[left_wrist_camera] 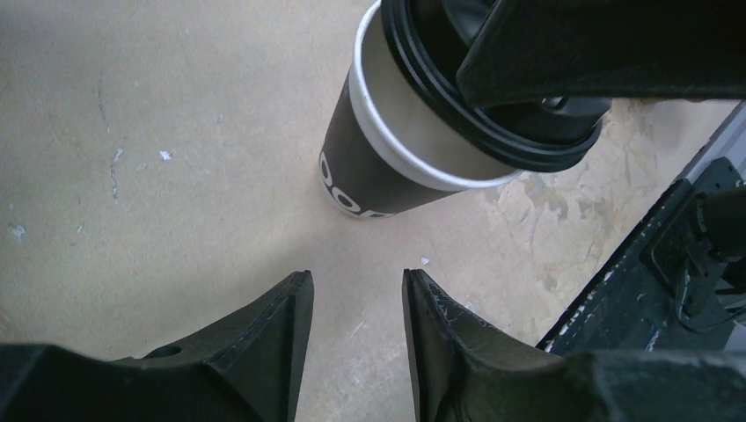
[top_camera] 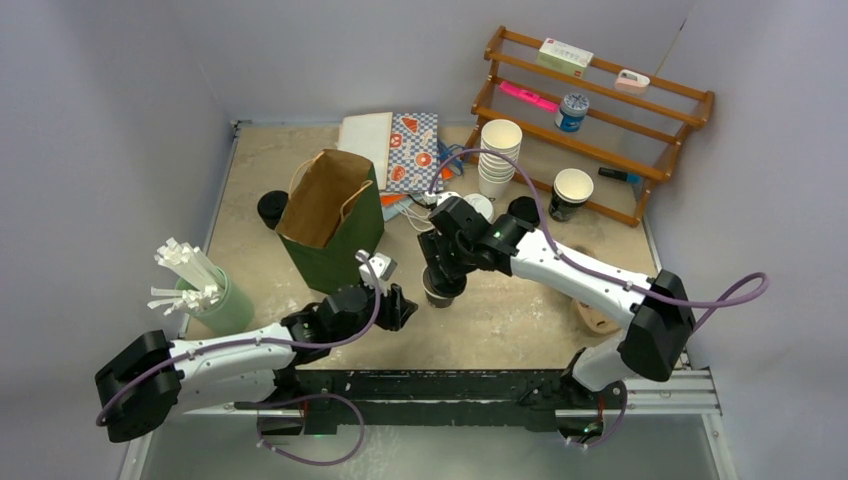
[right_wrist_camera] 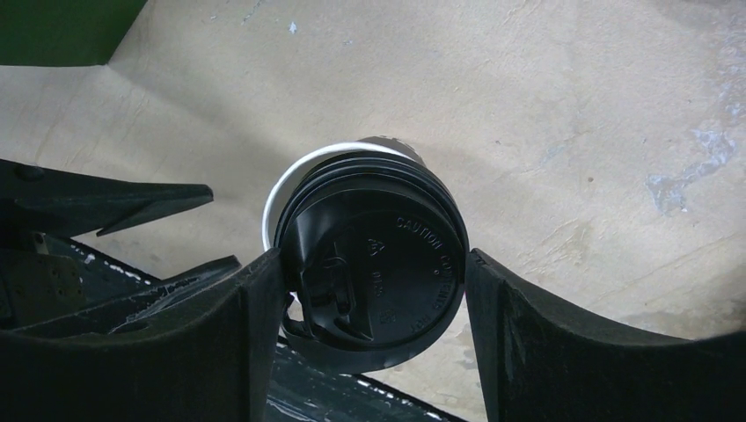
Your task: Pack the takeout coffee
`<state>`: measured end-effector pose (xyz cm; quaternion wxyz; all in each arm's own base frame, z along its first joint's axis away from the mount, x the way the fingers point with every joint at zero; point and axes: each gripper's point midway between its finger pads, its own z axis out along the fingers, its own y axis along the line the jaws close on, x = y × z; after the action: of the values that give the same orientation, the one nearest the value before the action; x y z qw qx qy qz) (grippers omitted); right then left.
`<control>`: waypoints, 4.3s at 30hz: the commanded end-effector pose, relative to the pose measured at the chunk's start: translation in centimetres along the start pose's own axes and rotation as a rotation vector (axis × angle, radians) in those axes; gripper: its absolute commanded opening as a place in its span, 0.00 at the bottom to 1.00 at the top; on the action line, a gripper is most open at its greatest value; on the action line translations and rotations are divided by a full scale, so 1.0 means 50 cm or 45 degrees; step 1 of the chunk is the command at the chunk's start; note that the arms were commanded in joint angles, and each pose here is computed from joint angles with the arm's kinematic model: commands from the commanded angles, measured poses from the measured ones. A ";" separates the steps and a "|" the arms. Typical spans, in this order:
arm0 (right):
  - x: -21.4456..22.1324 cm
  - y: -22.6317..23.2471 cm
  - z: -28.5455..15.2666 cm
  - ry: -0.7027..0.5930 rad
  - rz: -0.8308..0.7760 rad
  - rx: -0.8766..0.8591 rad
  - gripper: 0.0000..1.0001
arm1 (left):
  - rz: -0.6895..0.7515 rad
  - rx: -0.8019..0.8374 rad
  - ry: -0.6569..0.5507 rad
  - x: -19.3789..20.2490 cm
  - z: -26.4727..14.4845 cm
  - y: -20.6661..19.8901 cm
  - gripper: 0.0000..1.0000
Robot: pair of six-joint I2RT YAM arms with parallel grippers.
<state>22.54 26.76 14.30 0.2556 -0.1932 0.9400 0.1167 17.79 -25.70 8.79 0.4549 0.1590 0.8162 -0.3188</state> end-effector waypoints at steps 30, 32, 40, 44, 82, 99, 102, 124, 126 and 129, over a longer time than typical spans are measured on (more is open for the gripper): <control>-0.013 0.026 0.011 -0.081 -0.115 0.072 0.80 | -0.122 0.071 -0.030 -0.075 0.043 -0.031 0.42; -0.012 0.023 0.011 -0.077 -0.119 0.088 0.82 | -0.120 0.072 -0.029 -0.075 0.042 -0.031 0.42; -0.023 0.030 -0.008 -0.096 -0.124 0.093 0.83 | -0.115 0.064 -0.033 -0.078 0.040 -0.028 0.42; -0.026 0.028 -0.014 -0.100 -0.122 0.107 0.81 | -0.111 0.063 -0.033 -0.079 0.038 -0.027 0.42; -0.052 0.041 -0.030 -0.156 -0.092 0.081 0.98 | -0.101 0.053 -0.034 -0.086 0.021 -0.022 0.42; -0.037 0.009 -0.069 -0.181 0.060 0.103 0.75 | -0.055 0.109 -0.013 -0.181 -0.025 -0.079 0.53; -0.031 0.001 -0.068 -0.166 0.100 0.111 0.78 | 0.023 0.095 0.021 -0.189 -0.027 -0.079 0.66; -0.059 -0.132 -0.109 -0.270 0.453 -0.093 0.67 | 0.706 0.271 0.227 -0.263 0.066 -0.141 0.92; -0.060 -0.133 -0.112 -0.293 0.467 -0.104 0.67 | 0.721 0.254 0.304 -0.250 0.081 -0.134 0.93; -0.057 -0.143 -0.112 -0.323 0.522 -0.088 0.67 | 0.708 0.235 0.333 -0.251 0.093 -0.133 0.93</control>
<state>25.15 19.31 18.42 0.3114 -0.0061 0.9303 0.1939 23.79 -33.51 20.08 0.4214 0.4310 0.7588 -0.2469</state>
